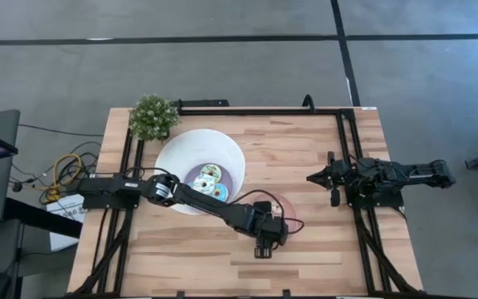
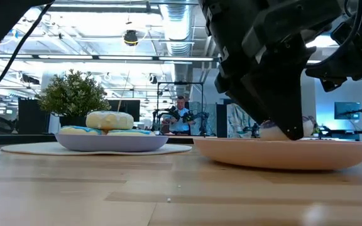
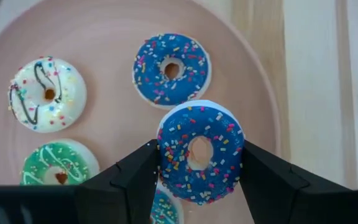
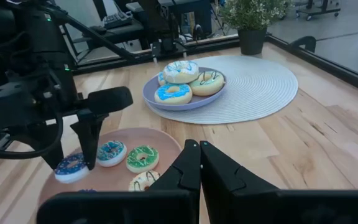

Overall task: Pick & Place donuts
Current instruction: Put the small violet donut on the pink plate, then return to Home Position

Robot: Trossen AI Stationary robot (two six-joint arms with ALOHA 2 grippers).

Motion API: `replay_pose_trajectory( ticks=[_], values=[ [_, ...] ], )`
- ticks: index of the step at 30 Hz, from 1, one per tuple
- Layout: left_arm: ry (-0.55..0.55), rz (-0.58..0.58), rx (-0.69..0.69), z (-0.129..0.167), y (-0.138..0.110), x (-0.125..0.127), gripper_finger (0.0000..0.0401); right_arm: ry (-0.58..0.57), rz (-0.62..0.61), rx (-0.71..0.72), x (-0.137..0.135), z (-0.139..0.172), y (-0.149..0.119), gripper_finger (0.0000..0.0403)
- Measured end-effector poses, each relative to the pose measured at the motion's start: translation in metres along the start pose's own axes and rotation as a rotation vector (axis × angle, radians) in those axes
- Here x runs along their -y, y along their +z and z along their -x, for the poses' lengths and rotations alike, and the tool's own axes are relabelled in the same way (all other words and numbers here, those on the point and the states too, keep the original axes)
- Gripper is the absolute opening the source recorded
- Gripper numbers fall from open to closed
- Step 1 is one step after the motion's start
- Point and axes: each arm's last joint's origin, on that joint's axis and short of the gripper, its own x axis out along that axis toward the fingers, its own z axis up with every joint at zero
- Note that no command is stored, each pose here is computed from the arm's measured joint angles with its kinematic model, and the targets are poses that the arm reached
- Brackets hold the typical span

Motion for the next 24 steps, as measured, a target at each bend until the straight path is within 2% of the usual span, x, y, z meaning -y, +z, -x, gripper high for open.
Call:
replay_pose_trajectory(
  ticks=[4, 15, 20, 24],
  values=[
    [-0.007, 0.002, -0.004, 0.000, 0.000, 0.000, 0.0208, 0.000, 0.000, 0.000, 0.000, 0.000, 0.000, 0.0000],
    [-0.003, 0.003, -0.009, 0.000, 0.000, -0.002, 0.0288, 0.000, 0.000, 0.000, 0.000, 0.000, 0.000, 0.0000],
    [0.002, -0.007, -0.012, 0.002, 0.002, -0.008, 0.0298, 0.000, 0.000, 0.000, 0.000, 0.000, 0.000, 0.0000],
    [0.009, 0.086, 0.008, 0.024, 0.017, -0.019, 0.0294, 0.000, 0.000, 0.000, 0.000, 0.000, 0.000, 0.0000]
  ],
)
